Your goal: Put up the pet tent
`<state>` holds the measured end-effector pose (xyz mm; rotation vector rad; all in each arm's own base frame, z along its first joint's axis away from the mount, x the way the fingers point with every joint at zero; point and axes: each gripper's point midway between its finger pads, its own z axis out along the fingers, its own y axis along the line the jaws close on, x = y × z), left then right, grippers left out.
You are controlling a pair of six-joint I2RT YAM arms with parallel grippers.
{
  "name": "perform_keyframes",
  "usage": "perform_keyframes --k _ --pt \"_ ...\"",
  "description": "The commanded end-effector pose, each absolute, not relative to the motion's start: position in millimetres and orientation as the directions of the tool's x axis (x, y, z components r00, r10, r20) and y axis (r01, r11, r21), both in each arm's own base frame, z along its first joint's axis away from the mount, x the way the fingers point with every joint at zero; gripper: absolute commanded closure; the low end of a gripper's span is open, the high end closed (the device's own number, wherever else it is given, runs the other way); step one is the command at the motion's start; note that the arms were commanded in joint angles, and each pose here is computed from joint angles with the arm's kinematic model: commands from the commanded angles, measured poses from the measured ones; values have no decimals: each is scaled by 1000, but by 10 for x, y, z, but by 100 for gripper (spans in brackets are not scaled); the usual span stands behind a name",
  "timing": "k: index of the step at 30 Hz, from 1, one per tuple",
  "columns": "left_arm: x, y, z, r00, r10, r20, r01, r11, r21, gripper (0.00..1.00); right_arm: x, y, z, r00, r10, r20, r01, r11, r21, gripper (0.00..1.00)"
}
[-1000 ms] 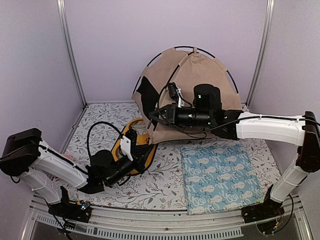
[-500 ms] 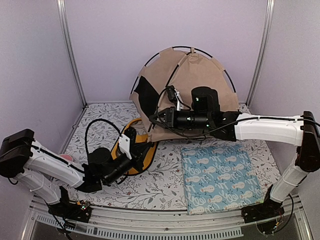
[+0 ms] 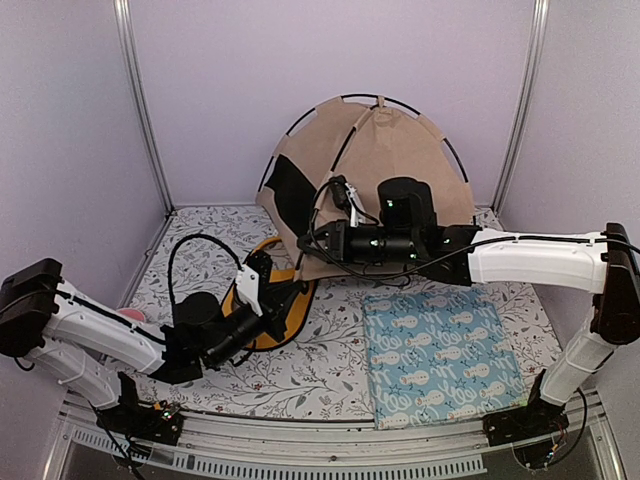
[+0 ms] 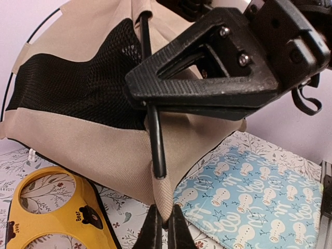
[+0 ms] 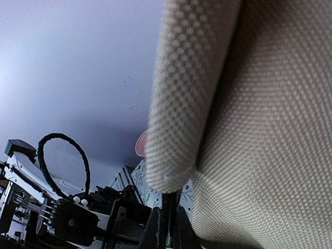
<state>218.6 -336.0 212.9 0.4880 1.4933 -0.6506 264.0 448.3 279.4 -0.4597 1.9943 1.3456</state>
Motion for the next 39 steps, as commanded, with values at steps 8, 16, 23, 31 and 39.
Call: perform_keyframes --k 8,16,23,31,39 --pt "2115 -3373 2344 -6 -139 -990 678 727 -106 100 2853 4363 2477 -707 91 -702 -564 526 636 100" --pt "2126 -3347 2343 -9 -144 -989 668 735 -113 100 2843 4343 2464 -703 79 -707 -567 537 624 100" --pt "2143 -3363 2392 -6 -151 -989 666 736 -116 100 2727 4432 2357 -700 32 -713 -584 549 598 100" --pt "2200 -3335 2439 -26 -166 -986 653 744 -142 100 2569 4528 2152 -706 -23 -708 -588 576 568 100" --pt "2208 -3256 2514 -36 -189 -981 648 744 -167 100 2561 4486 1970 -704 -52 -708 -573 630 524 100"
